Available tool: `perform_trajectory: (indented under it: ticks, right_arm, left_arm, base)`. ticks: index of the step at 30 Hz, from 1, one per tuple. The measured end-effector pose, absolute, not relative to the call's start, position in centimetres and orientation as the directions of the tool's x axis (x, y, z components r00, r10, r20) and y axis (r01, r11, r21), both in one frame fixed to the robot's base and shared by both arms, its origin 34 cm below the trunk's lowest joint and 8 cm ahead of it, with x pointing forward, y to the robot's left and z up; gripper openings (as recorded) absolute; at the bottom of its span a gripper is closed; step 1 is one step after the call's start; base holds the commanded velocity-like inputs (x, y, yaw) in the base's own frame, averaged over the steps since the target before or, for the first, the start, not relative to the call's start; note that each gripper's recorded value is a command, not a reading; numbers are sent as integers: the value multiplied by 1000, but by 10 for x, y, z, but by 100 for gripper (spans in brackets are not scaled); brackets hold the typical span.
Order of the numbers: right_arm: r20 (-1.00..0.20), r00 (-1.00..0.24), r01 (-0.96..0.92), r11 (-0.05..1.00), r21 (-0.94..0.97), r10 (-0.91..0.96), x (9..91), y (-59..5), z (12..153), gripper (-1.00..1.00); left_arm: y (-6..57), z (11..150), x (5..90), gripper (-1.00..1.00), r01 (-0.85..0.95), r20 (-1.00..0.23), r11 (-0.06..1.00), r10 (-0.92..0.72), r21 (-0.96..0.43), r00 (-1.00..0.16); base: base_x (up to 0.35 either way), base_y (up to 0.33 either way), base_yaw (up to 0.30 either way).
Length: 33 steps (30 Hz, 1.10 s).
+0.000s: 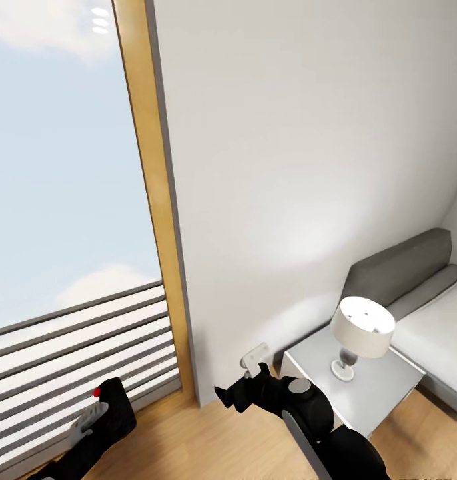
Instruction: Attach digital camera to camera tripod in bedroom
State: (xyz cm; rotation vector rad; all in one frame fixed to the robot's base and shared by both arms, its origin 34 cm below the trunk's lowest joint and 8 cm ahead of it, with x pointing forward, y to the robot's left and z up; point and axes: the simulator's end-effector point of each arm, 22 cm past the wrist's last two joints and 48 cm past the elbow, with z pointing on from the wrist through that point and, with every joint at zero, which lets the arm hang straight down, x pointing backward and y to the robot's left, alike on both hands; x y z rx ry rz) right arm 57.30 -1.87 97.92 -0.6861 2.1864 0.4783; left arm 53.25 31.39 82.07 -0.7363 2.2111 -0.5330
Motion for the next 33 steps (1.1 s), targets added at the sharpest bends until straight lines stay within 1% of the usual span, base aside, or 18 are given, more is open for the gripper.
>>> perform_trajectory:
  ticks: [16,26,33]
  right_arm:
    - [-772,-550,-612,783,113,-319,573,-18,979,100]
    - [-772,-550,-612,783,112,-319,573,-19,979,100]
    - [-772,-550,-612,783,112,-319,573,-19,979,100]
  left_arm:
    - [313,821,533,-100,-340,-512,749,-645,-569,-567]
    - [313,821,533,-100,-340,-513,750,-645,-568,-566]
    - [312,821,533,-100,-341,-512,749,-646,-569,-566]
  base:
    - [3,12,-16]
    - [131,108,-1]
    - [54,43,-14]
